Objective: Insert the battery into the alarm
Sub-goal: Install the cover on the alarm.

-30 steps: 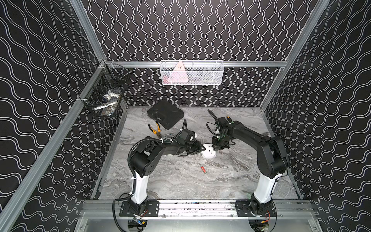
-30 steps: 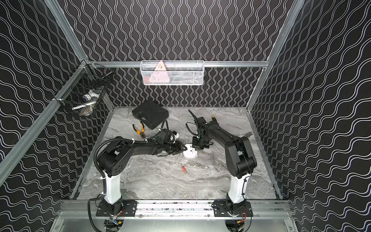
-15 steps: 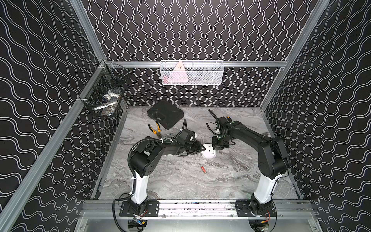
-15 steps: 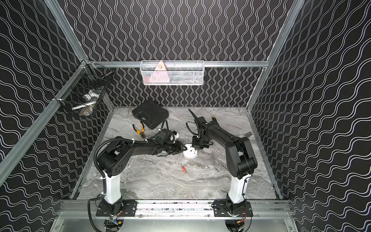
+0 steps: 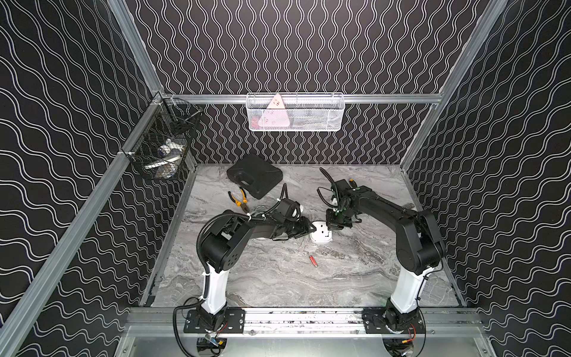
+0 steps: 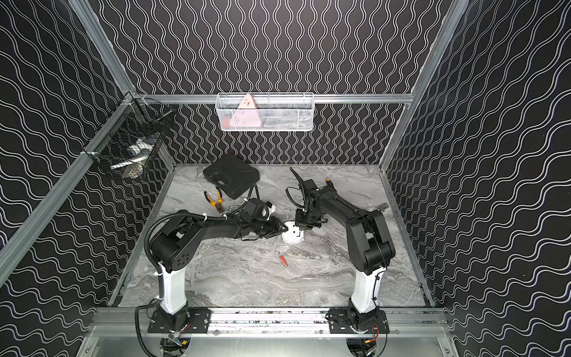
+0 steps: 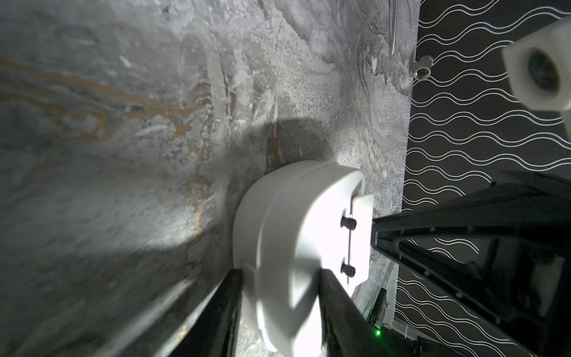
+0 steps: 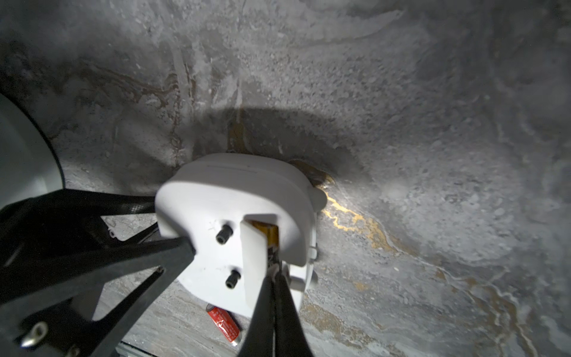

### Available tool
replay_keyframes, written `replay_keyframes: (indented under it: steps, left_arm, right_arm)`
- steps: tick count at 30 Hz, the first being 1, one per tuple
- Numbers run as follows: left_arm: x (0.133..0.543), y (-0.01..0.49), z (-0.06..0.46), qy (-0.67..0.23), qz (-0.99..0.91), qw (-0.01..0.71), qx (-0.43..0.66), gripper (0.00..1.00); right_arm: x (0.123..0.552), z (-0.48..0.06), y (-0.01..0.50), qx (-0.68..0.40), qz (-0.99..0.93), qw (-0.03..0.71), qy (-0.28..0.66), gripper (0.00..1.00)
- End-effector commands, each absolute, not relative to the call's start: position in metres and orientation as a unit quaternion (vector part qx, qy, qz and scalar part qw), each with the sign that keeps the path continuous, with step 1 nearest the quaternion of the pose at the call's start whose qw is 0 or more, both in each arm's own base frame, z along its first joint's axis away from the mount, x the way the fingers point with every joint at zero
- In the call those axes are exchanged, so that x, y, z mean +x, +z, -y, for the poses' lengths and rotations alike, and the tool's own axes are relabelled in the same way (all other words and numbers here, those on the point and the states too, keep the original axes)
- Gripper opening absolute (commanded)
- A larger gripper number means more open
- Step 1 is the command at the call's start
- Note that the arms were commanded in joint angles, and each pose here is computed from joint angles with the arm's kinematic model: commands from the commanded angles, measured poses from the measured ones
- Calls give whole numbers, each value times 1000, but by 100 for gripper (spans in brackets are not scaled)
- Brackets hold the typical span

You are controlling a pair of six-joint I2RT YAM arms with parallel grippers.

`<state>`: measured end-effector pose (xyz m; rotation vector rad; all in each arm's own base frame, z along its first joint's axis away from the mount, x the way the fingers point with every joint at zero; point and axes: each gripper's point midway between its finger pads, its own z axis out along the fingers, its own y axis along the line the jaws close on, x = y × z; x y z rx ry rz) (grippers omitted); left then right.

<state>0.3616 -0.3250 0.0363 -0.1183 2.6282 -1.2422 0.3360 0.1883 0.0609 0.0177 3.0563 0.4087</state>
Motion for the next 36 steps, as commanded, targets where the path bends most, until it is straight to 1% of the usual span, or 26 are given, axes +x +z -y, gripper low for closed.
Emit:
replay_keyframes:
  steps: [1,21,36]
  left_arm:
    - [344,6,307,-369,-924,76,-67,44]
    - [344,6,307,-370,-923,75,-67,43]
    - [345,8,307,-371,-923,76,-66,43]
  right_arm:
    - [336,-182,64,0,-993,33,115,0]
    - [335,-193,64,-6,-989,26,143,0]
    - [333,-190,60,-16,-991,24,133,0]
